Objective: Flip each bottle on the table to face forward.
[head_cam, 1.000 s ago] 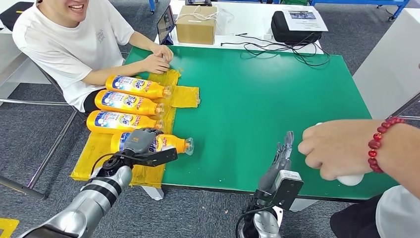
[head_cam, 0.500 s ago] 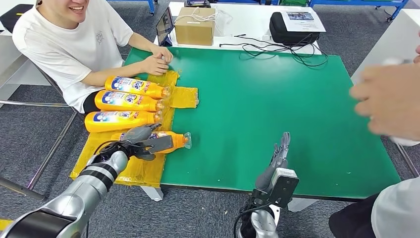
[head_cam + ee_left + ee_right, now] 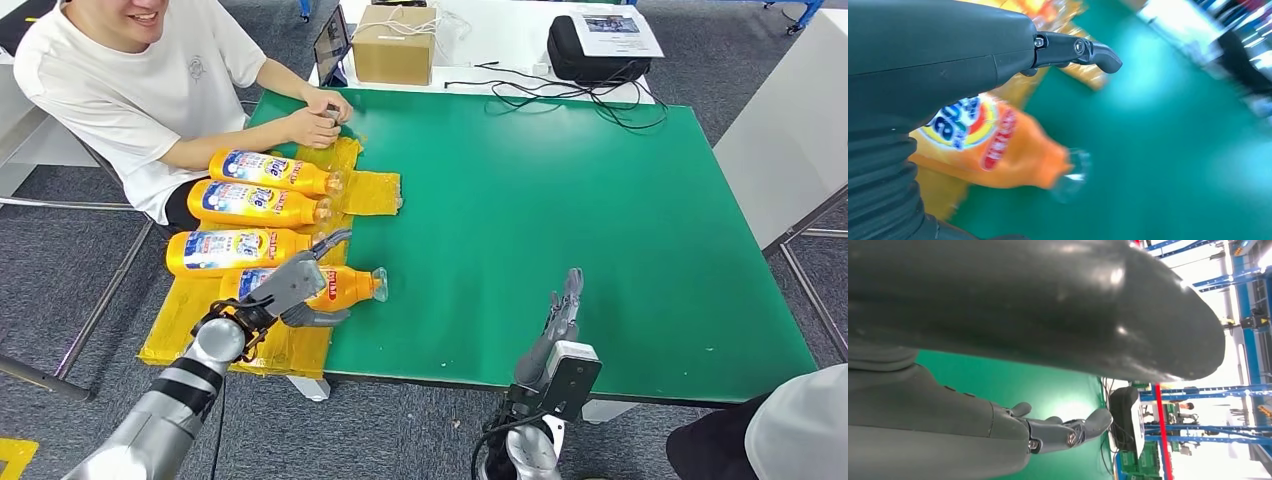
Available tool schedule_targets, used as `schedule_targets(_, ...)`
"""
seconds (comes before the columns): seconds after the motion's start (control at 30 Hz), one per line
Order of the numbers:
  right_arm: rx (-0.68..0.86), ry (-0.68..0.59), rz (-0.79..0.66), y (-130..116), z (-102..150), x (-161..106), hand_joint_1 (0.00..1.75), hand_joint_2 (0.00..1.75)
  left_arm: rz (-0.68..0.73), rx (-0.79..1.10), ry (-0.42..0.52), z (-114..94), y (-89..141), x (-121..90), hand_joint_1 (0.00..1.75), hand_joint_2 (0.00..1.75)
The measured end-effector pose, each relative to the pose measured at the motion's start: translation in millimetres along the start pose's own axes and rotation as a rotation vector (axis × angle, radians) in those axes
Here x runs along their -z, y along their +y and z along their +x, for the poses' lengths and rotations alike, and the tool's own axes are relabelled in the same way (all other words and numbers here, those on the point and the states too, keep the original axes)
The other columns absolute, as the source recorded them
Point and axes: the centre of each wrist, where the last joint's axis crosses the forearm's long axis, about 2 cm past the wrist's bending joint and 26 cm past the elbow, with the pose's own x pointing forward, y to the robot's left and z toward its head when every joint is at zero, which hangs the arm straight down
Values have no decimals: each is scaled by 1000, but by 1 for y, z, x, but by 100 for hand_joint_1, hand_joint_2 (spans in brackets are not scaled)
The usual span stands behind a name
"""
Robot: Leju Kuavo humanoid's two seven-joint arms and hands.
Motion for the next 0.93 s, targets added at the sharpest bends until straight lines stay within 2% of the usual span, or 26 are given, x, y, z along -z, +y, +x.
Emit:
schedule_targets(0.2,-12,-5,10,-1,0,-1,0,0,71,39,-152,29,-5,-1,0,175)
schedule_targets(0.3,-12,-5,13,0,0,-2,0,0,88,56,-199,39,-6,0,0,175)
schedule_targets(0.77,-15,-2,14,0,0,-3,0,0,93,62,-258,52,-11,0,0,175)
schedule_targets(0.83,-19,-3,15,-1,0,-4,0,0,122,36,-292,55,-14,0,0,175)
schedule_targets(0.93,-44,-9,6,-1,0,-5,0,0,192,-97,-374,67,-23,1,0,175)
